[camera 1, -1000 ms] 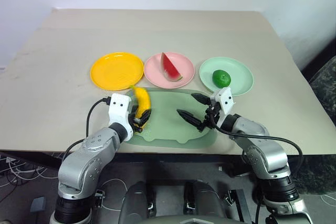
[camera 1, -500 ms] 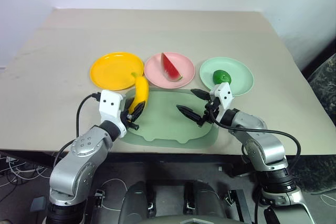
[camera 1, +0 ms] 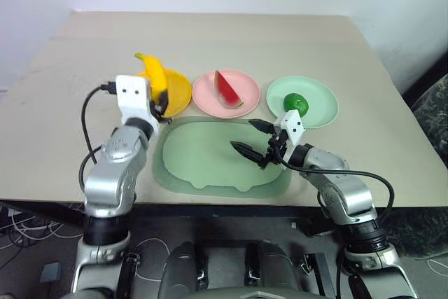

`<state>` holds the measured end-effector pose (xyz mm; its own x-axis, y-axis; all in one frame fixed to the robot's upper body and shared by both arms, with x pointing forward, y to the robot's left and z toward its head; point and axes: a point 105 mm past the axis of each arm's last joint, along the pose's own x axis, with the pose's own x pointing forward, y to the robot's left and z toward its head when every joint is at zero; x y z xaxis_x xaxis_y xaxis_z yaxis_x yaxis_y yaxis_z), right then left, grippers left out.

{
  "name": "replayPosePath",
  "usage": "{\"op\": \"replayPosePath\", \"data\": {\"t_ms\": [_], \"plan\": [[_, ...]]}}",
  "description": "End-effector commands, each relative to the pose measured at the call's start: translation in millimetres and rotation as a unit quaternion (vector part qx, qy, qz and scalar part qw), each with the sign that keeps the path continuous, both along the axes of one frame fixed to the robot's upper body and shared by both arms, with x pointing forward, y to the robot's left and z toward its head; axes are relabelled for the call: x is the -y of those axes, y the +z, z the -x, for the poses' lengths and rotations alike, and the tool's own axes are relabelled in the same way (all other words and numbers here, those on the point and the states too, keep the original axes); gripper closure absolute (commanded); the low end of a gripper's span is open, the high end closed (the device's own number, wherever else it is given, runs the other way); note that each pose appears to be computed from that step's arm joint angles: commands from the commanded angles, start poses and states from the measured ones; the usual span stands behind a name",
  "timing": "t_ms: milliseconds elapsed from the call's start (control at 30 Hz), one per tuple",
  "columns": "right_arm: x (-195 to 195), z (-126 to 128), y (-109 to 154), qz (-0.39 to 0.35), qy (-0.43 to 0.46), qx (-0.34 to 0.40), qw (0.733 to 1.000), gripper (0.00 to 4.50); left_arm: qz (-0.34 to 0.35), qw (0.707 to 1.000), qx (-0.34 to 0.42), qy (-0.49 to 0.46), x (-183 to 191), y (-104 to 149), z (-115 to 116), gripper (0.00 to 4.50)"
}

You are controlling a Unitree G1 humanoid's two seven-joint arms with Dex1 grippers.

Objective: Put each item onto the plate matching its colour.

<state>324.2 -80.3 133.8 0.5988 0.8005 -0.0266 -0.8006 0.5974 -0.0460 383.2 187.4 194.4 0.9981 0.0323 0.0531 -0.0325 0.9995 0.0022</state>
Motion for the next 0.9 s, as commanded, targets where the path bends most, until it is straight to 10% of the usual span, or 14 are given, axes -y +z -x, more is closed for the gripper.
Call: {"op": "replayPosePath", "data": {"t_ms": [33,300,533,600,900], "plan": [[-4.2,-2.5,10.6,-0.007,0.004,0.018,1.0,0.0,0.011,0.997,0.008,0.073,-20.8,7.1,-19.3,2.93],[-1.9,-10.6,12.3,-0.011,-0.019,0.018,1.0,0.0,0.06,0.995,-0.025,0.071,-24.4,-2.9,-55.4,2.93],[2.6,-13.1,12.9,-0.005,-0.03,0.025,0.999,0.0,0.066,0.997,-0.017,0.032,-15.3,-1.2,-58.5,0.66],[2.5,-13.1,14.2,-0.006,-0.032,0.027,0.999,0.0,0.056,0.998,0.001,0.021,-11.4,4.2,-53.8,0.03],[1.3,-6.8,17.0,-0.029,-0.031,0.02,0.999,0.0,-0.041,0.956,0.184,-0.225,28.5,24.6,36.2,0.03]]}}
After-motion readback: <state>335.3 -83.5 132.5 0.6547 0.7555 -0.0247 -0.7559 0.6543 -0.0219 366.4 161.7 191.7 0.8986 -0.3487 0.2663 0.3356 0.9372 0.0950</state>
